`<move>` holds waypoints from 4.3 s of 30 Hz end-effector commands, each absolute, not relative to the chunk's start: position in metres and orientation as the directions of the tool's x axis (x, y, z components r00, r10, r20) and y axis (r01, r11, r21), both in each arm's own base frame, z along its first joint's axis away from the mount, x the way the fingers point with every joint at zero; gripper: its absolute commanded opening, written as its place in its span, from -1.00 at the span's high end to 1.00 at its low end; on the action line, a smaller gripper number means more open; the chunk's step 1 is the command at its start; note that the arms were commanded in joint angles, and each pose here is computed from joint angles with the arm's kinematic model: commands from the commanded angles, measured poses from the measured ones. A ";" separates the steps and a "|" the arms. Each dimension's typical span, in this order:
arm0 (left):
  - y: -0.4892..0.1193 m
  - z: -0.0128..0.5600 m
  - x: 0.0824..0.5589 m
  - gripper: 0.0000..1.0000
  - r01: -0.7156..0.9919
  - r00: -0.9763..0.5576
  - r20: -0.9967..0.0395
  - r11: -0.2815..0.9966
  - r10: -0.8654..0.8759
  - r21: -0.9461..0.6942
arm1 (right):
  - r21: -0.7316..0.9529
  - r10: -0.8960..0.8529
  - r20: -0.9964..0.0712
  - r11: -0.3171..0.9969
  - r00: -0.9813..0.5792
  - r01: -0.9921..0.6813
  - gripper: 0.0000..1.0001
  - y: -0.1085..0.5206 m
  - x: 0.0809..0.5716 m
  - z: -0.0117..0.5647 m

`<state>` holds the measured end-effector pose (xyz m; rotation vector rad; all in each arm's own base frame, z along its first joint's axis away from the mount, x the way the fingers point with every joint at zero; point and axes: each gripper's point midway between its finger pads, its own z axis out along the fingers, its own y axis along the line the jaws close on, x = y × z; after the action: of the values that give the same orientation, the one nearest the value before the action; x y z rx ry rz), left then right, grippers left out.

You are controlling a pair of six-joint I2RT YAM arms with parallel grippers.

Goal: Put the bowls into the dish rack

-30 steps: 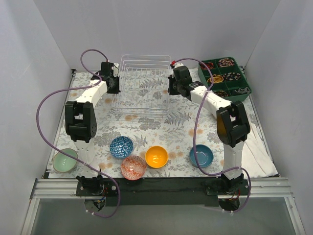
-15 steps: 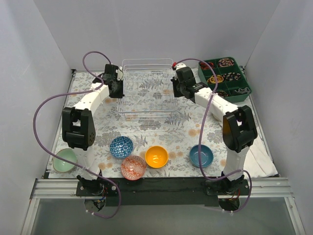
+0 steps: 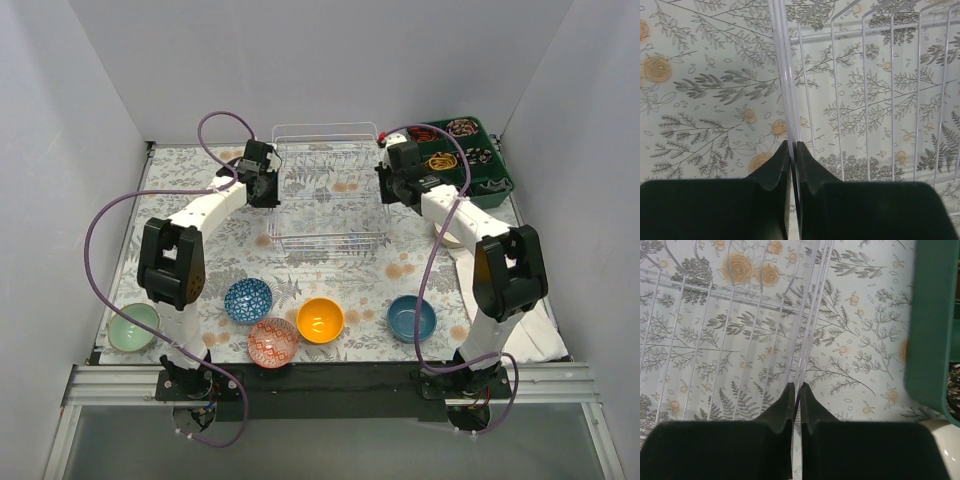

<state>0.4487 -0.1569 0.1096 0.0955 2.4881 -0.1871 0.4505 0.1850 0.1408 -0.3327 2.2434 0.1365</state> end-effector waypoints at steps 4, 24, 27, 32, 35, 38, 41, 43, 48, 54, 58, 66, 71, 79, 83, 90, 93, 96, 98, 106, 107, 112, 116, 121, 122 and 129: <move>-0.207 0.133 0.451 0.73 0.289 -0.734 -0.666 0.949 0.135 -0.126 | -0.035 -0.180 -0.839 0.959 -0.513 -0.281 0.97 0.154 0.466 0.175; -0.184 0.167 0.469 -0.15 0.192 -0.627 -0.750 0.975 0.211 0.113 | -0.026 -0.169 -0.844 0.961 -0.509 -0.277 0.11 0.146 0.460 0.185; -0.182 0.185 0.465 -0.30 0.216 -0.600 -0.767 0.969 0.227 0.118 | -0.020 -0.166 -0.851 0.958 -0.498 -0.286 0.09 0.147 0.455 0.194; -0.194 0.211 0.463 -0.51 0.273 -0.560 -0.799 0.959 0.219 0.071 | -0.051 -0.189 -0.866 0.954 -0.462 -0.295 -0.03 0.141 0.446 0.213; -0.201 0.242 0.474 -0.57 0.292 -0.498 -0.840 0.954 0.216 0.072 | -0.069 -0.194 -0.881 0.955 -0.432 -0.289 -0.11 0.133 0.440 0.226; -0.198 0.272 0.492 -0.78 0.278 -0.422 -0.872 0.951 0.249 0.138 | -0.091 -0.205 -0.896 0.953 -0.395 -0.289 -0.22 0.126 0.430 0.242; -0.198 0.300 0.515 -0.97 0.283 -0.310 -0.892 0.927 0.331 0.246 | -0.099 -0.214 -0.902 0.947 -0.375 -0.305 -0.32 0.119 0.413 0.246; -0.204 0.318 0.529 -0.96 0.288 -0.244 -0.904 0.916 0.351 0.278 | -0.103 -0.238 -0.893 0.934 -0.383 -0.341 -0.35 0.119 0.398 0.235; -0.206 0.330 0.535 -0.96 0.285 -0.214 -0.905 0.910 0.367 0.301 | -0.111 -0.249 -0.903 0.922 -0.350 -0.371 -0.59 0.112 0.363 0.231; -0.197 0.324 0.522 -0.96 0.264 -0.264 -0.898 0.922 0.352 0.284 | -0.121 -0.283 -0.905 0.887 -0.319 -0.445 -0.67 0.112 0.330 0.226; -0.179 0.314 0.492 -0.97 0.269 -0.294 -0.875 0.912 0.384 0.310 | -0.130 -0.354 -0.880 0.822 -0.317 -0.555 -0.79 0.122 0.313 0.219; -0.122 0.289 0.338 -0.96 0.415 -0.313 -0.843 0.861 0.437 0.293 | -0.266 -0.668 -0.731 0.466 -0.138 -0.844 -0.79 0.122 0.240 0.210; -0.099 0.264 0.279 -0.96 0.474 -0.315 -0.838 0.838 0.446 0.268 | -0.324 -0.769 -0.640 0.277 -0.006 -0.904 -0.72 0.118 0.223 0.217; -0.065 0.223 0.218 -0.96 0.478 -0.396 -0.794 0.842 0.460 0.249 | -0.427 -0.867 -0.497 0.256 -0.011 -0.867 -0.68 0.100 0.239 0.231; -0.064 0.216 0.210 -0.96 0.486 -0.412 -0.793 0.844 0.449 0.226 | -0.347 -0.829 -0.529 0.406 -0.181 -0.845 -0.64 0.094 0.235 0.215; -0.051 0.209 0.228 -0.96 0.408 -0.411 -0.813 0.881 0.413 0.241 | -0.269 -0.832 -0.545 0.288 -0.102 -0.919 -0.61 0.099 0.190 0.202; -0.048 0.208 0.235 -0.96 0.385 -0.420 -0.821 0.895 0.386 0.224 | -0.244 -0.857 -0.515 0.171 -0.021 -0.955 -0.61 0.096 0.166 0.190; -0.046 0.209 0.242 -0.96 0.366 -0.436 -0.821 0.906 0.369 0.213 | -0.216 -0.878 -0.479 0.105 0.012 -0.971 -0.61 0.090 0.151 0.170; -0.046 0.209 0.245 -0.97 0.360 -0.448 -0.819 0.911 0.358 0.201 | -0.190 -0.881 -0.471 0.060 0.038 -0.980 -0.61 0.090 0.143 0.162; -0.067 0.203 0.249 -0.96 0.372 -0.531 -0.809 0.927 0.252 0.044 | -0.069 -0.870 -0.493 0.012 0.024 -0.998 -0.46 0.123 0.118 0.141; -0.070 0.202 0.250 -0.97 0.376 -0.546 -0.801 0.926 0.244 0.026 | -0.069 -0.872 -0.486 -0.033 0.063 -0.997 -0.46 0.132 0.112 0.139; -0.053 0.207 0.277 -0.96 0.226 -0.581 -0.798 0.974 0.160 0.031 | -0.102 -0.889 -0.457 0.091 -0.035 -0.991 -0.45 0.153 0.119 0.127; -0.028 0.218 0.282 -0.96 0.099 -0.544 -0.828 0.990 0.139 0.101 | -0.092 -0.848 -0.503 0.248 -0.170 -0.964 -0.45 0.167 0.133 0.133; -0.003 0.229 0.279 -0.96 0.016 -0.534 -0.834 0.988 0.138 0.153 | -0.076 -0.823 -0.516 0.319 -0.236 -0.945 -0.41 0.183 0.148 0.134; -0.001 0.233 0.278 -0.96 0.009 -0.532 -0.836 0.989 0.132 0.151 | -0.061 -0.814 -0.519 0.340 -0.262 -0.938 -0.35 0.187 0.150 0.136; 0.018 0.244 0.289 -0.97 -0.027 -0.495 -0.845 0.968 0.204 0.249 | -0.114 -0.806 -0.464 0.466 -0.368 -0.877 -0.34 0.182 0.170 0.139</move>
<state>0.2802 0.0031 0.2223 0.1177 2.1494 0.1752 0.1503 0.1768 0.1176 -1.5571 2.2404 0.2815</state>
